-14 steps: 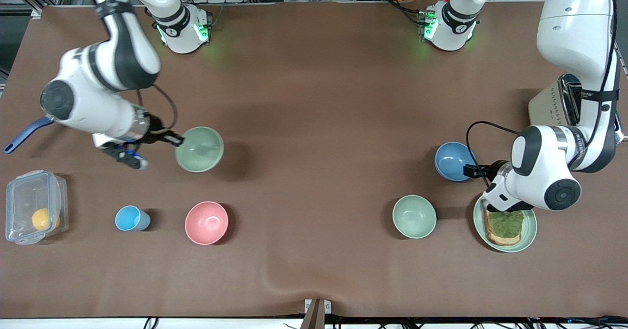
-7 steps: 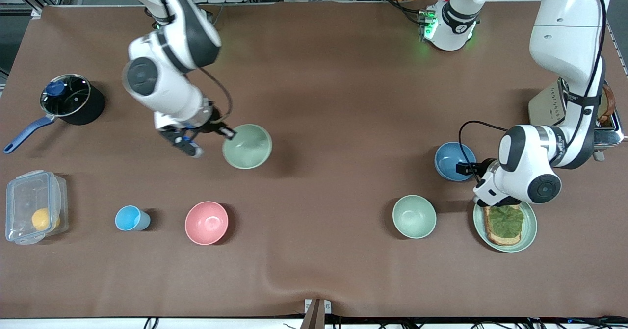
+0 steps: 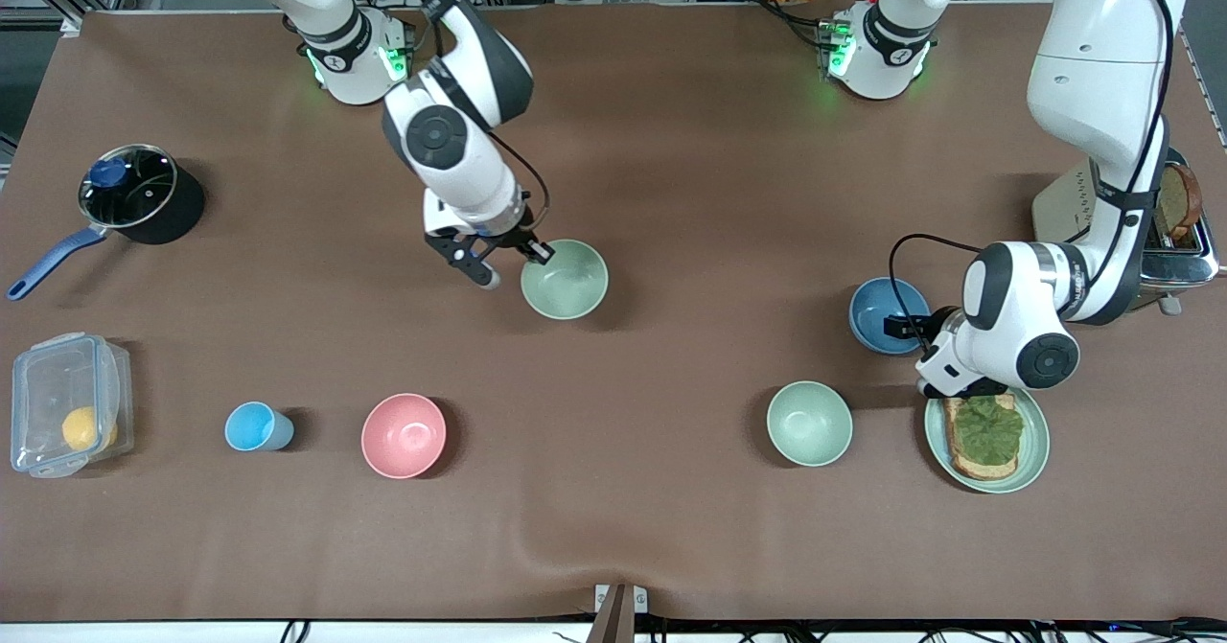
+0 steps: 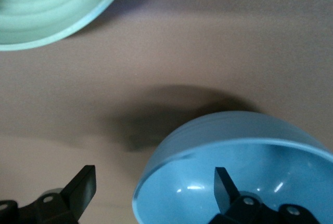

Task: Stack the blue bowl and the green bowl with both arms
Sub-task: 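Carry the green bowl to the table center with the right gripper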

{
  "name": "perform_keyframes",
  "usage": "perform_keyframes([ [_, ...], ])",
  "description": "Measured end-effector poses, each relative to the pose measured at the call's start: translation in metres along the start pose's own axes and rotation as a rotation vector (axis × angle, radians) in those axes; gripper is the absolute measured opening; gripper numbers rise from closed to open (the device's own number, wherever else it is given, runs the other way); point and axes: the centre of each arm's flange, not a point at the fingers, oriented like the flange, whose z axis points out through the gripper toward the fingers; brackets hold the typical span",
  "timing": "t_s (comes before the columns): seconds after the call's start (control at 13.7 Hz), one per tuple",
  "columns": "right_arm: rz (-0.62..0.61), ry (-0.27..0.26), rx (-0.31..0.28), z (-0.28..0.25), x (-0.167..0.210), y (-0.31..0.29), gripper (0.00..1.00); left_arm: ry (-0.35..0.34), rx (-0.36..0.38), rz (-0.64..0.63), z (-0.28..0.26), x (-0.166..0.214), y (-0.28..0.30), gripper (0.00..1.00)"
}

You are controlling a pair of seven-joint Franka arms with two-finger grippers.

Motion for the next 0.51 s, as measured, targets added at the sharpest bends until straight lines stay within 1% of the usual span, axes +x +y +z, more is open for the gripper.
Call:
perform_keyframes([
  [0.15,0.019,0.016,0.001,0.017,-0.016,-0.005,0.04,0.006,0.007,0.004,0.004,0.000,0.000,1.00],
  [0.22,0.030,0.030,0.005,0.027,-0.022,-0.008,0.04,0.008,0.025,0.012,0.005,0.000,-0.001,1.00],
  [0.36,0.038,0.054,-0.009,0.047,-0.036,-0.010,0.04,0.009,0.042,0.020,0.006,0.000,-0.002,1.00],
  [0.51,0.038,0.067,-0.022,0.060,-0.044,-0.011,0.04,0.010,0.045,0.022,0.006,0.000,-0.002,0.96],
])
